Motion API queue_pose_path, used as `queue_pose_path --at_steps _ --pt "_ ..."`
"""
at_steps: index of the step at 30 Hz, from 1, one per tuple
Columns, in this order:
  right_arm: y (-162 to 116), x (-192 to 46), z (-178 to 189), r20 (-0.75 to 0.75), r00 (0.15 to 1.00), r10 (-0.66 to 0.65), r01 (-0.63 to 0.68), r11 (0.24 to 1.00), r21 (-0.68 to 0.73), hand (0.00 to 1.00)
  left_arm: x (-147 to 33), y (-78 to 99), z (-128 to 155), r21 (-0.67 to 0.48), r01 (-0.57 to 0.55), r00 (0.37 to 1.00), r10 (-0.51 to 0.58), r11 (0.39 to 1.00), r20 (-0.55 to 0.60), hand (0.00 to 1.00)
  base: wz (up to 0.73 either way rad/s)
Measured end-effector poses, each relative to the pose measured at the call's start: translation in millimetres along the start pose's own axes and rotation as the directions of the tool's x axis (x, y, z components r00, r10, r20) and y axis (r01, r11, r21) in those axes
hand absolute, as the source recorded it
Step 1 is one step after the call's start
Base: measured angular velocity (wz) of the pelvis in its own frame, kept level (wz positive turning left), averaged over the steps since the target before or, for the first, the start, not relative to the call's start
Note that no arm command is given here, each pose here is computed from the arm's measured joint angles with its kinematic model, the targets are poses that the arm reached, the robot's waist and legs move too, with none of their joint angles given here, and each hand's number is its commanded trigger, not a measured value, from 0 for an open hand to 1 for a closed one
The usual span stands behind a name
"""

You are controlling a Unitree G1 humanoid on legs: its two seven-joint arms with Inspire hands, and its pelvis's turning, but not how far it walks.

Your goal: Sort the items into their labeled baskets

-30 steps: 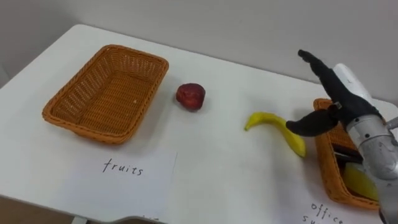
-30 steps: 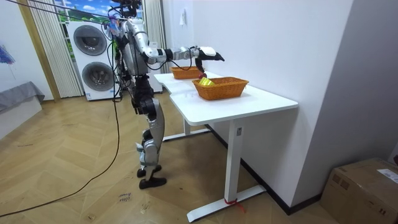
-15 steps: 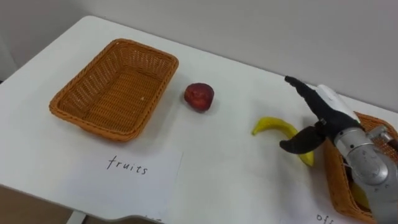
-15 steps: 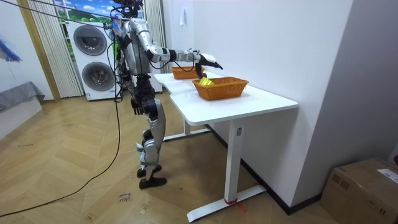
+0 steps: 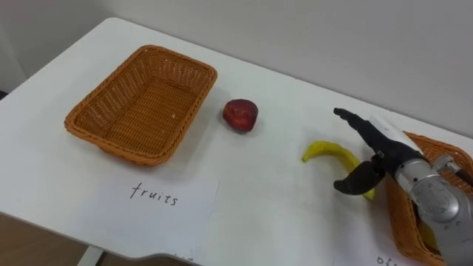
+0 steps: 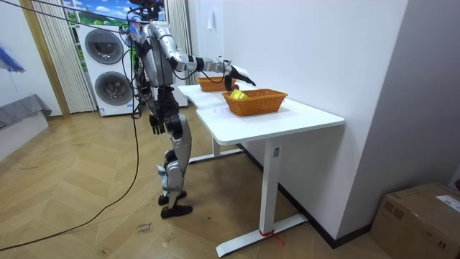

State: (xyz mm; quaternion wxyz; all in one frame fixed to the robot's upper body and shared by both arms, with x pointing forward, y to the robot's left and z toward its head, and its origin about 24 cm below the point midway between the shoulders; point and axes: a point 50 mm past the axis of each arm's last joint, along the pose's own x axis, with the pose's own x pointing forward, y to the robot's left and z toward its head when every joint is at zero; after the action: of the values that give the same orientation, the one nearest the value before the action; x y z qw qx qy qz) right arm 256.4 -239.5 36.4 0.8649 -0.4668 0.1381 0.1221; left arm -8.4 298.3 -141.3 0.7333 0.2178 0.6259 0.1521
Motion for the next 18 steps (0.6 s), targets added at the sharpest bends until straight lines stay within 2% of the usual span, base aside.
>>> queue_pose_path --at_steps 13,18 --pt "2.5 0.1 -2.5 -0.019 0.999 0.043 -0.043 0.999 0.0 0.0 0.3 1.5 0.1 0.003 0.018 1.0 -0.018 1.0 0.0 0.0 0.04" --pt "6.8 0.6 -13.5 -0.076 0.995 0.059 -0.061 0.998 -0.035 0.0 0.7 3.6 2.9 0.006 0.017 1.0 -0.017 1.0 0.011 0.0 0.03"
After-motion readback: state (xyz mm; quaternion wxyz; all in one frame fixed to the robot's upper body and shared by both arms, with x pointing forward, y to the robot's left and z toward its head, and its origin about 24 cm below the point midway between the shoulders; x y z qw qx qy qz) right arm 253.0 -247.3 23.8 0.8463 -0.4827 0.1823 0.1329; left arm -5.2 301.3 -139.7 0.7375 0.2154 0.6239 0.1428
